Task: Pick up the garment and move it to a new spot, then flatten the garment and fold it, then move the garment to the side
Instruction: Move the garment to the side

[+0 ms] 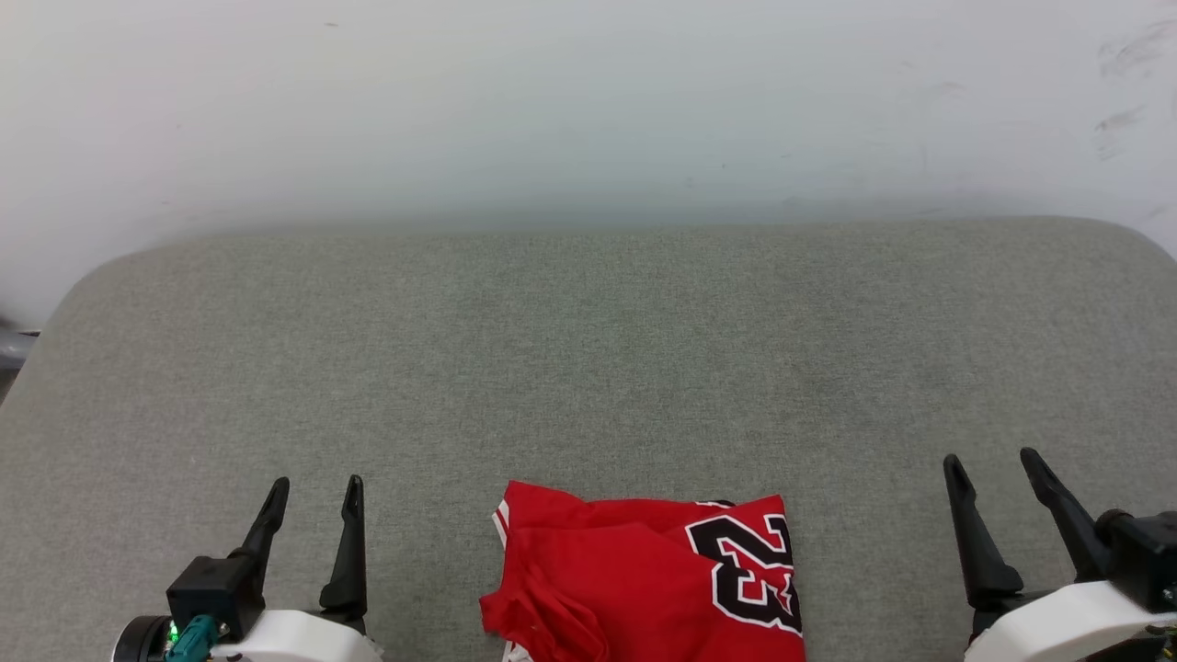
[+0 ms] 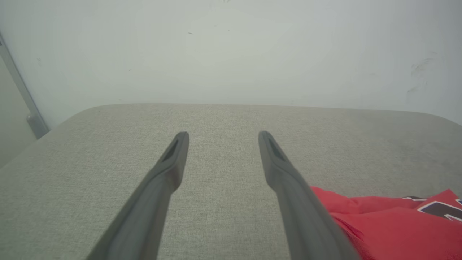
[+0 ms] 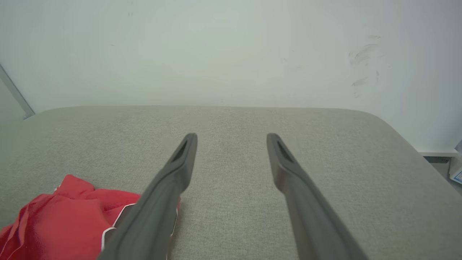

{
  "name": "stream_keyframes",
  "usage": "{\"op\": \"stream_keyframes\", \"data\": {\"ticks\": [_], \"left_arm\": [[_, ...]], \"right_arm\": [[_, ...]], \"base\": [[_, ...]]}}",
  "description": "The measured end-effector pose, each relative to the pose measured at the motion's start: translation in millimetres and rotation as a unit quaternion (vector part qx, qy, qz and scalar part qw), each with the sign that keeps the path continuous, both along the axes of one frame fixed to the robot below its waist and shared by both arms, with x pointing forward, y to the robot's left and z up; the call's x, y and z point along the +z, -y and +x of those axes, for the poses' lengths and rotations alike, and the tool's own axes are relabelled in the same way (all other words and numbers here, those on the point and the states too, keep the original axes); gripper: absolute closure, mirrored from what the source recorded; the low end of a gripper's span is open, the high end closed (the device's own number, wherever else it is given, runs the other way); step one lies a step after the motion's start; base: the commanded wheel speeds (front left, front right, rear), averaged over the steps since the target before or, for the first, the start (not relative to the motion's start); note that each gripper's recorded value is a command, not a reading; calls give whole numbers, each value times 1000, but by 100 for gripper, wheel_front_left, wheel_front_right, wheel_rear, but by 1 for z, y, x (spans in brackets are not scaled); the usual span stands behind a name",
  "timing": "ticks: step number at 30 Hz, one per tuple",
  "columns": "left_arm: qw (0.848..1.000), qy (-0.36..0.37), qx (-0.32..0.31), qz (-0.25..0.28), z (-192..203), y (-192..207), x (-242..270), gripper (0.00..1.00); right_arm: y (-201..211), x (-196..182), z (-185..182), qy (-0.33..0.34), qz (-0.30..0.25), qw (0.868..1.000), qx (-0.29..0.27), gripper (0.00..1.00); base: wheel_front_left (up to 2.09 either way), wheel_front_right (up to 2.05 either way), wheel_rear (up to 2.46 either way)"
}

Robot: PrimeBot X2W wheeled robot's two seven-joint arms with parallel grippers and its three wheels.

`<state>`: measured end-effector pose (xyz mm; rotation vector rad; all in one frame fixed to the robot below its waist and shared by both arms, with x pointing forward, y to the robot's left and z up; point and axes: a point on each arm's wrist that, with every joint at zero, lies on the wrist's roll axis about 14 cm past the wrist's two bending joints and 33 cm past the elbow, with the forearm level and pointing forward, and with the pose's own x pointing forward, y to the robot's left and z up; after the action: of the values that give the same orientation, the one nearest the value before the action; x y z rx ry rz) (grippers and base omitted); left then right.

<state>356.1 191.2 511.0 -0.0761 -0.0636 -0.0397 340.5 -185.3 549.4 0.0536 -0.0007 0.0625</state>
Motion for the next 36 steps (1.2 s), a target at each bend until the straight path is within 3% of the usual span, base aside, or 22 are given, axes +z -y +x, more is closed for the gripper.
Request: {"op": "stream_keyframes", "data": {"ticks": [6,11,17,23,32,33,34,36], "left_arm": [[1000,6,4,-9,8,-1,4,0],[1000,0,10,-11,15,-4,0,0],[1000,-10,14,-16,24,-6,-8,0],[1000,-10,21,-16,33,-12,-10,0],[999,-18,33,-18,37,-19,-18,0],[999,-19,32,-19,37,-19,-18,0],[999,-19,32,-19,37,-19,-19,0],[999,-20,34,-17,38,-20,-20,0]], "right_arm": [[16,-37,3,-84,32,996,-20,0],[1,-87,1,-201,73,977,15,0],[-47,-133,-6,-323,119,934,96,0],[-84,-163,-11,-405,143,889,160,0],[-114,-191,-19,-475,158,841,204,0],[-116,-192,-19,-477,158,839,208,55],[-119,-193,-20,-481,155,836,212,55],[-122,-193,-20,-483,162,832,218,92]], "base": [[0,0,0],[0,0,0],[0,0,0],[0,0,0],[0,0,0],[0,0,0],[0,0,0],[0,0,0]]}}
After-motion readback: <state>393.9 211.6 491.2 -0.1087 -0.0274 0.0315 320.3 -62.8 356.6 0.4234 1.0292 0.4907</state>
